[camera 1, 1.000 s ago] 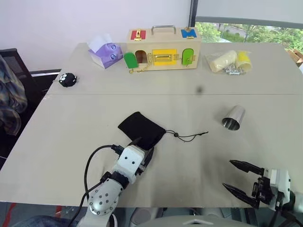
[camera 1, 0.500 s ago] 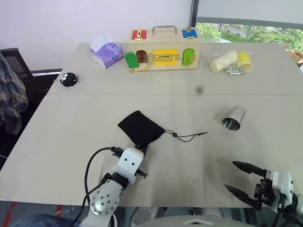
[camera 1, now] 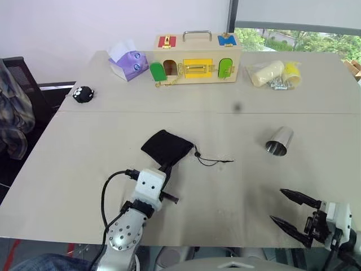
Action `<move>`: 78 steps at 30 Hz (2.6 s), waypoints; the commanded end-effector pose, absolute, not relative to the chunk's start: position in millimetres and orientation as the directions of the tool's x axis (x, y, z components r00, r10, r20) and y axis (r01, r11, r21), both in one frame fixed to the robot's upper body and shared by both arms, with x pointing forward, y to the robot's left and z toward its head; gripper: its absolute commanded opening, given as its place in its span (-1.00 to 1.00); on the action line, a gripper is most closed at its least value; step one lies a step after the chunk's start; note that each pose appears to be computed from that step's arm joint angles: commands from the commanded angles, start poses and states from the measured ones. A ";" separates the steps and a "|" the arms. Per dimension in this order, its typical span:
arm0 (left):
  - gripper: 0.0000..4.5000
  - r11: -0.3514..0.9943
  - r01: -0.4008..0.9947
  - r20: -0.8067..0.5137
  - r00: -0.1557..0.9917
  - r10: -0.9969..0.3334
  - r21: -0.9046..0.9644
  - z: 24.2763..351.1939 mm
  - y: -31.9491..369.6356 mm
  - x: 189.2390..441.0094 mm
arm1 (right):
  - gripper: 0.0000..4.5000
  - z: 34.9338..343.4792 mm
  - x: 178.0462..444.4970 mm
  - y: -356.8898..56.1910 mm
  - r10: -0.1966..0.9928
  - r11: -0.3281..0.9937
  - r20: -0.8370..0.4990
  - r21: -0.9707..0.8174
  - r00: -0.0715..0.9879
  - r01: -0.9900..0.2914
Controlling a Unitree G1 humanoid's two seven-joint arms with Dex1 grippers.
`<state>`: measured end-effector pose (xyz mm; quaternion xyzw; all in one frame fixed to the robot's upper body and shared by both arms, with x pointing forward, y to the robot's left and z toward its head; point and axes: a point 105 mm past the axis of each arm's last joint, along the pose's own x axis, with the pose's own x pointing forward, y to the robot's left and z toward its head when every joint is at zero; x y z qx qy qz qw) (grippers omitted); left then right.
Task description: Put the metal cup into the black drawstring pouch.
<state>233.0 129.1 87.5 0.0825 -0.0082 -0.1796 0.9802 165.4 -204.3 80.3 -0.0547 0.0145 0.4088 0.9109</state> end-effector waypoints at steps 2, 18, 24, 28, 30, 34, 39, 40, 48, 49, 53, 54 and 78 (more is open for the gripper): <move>-0.96 0.923 0.384 0.034 0.923 -0.384 0.005 101.6 126.9 238.3 | 0.72 96.3 201.0 -218.8 0.560 0.818 -0.035 -0.131 0.827 -0.560; -0.96 0.864 0.498 0.069 0.867 -0.494 -0.071 119.4 123.6 254.1 | 0.72 102.5 281.9 -227.4 0.121 0.989 -0.024 0.091 0.992 -0.118; -1.00 0.842 0.535 0.067 0.845 -0.531 -0.066 119.8 120.7 255.5 | 0.08 102.6 283.6 -226.2 0.093 0.992 -0.005 0.080 0.996 -0.093; -1.00 0.832 0.553 0.054 0.833 -0.551 -0.046 117.8 119.5 258.0 | -0.65 102.6 285.0 -228.4 0.073 0.995 -0.001 0.070 0.997 -0.073; -1.00 0.821 0.570 0.048 0.821 -0.569 -0.026 117.3 118.4 258.1 | -0.97 103.1 285.5 -228.1 0.074 0.995 0.003 0.067 0.997 -0.074; -1.00 0.792 0.610 0.050 0.792 -0.609 -0.010 120.2 116.9 260.6 | -0.97 140.5 277.7 -187.1 0.340 0.917 0.143 0.169 0.930 -0.361; -1.00 0.735 0.678 0.060 0.735 -0.676 -0.019 125.2 113.2 263.6 | -0.97 172.7 264.1 -125.3 0.608 0.756 0.189 0.156 0.771 -0.635; -1.00 0.723 0.691 0.063 0.722 -0.689 -0.023 126.7 111.9 263.5 | -0.97 176.0 261.2 -115.2 0.643 0.728 0.190 0.151 0.742 -0.669; -1.00 0.673 0.732 0.089 0.681 -0.727 -0.099 138.2 109.1 265.4 | -0.97 168.1 251.8 -80.5 0.740 0.645 0.139 0.128 0.658 -0.753; -1.00 0.672 0.732 0.093 0.681 -0.726 -0.111 139.6 109.3 266.1 | -0.97 167.7 251.2 -79.2 0.745 0.641 0.139 0.123 0.653 -0.757; -1.00 0.649 0.756 0.082 0.655 -0.751 -0.090 142.9 107.2 265.0 | -0.97 168.8 250.9 -73.2 0.752 0.633 0.148 0.110 0.643 -0.766; -1.00 0.647 0.758 0.082 0.653 -0.753 -0.090 143.1 107.0 265.3 | -0.97 168.9 251.3 -72.0 0.753 0.633 0.149 0.107 0.641 -0.767; -1.00 0.587 0.810 0.056 0.586 -0.809 -0.001 133.4 95.0 258.3 | -0.97 133.8 242.8 -65.4 0.798 0.601 -0.116 0.090 0.591 -0.794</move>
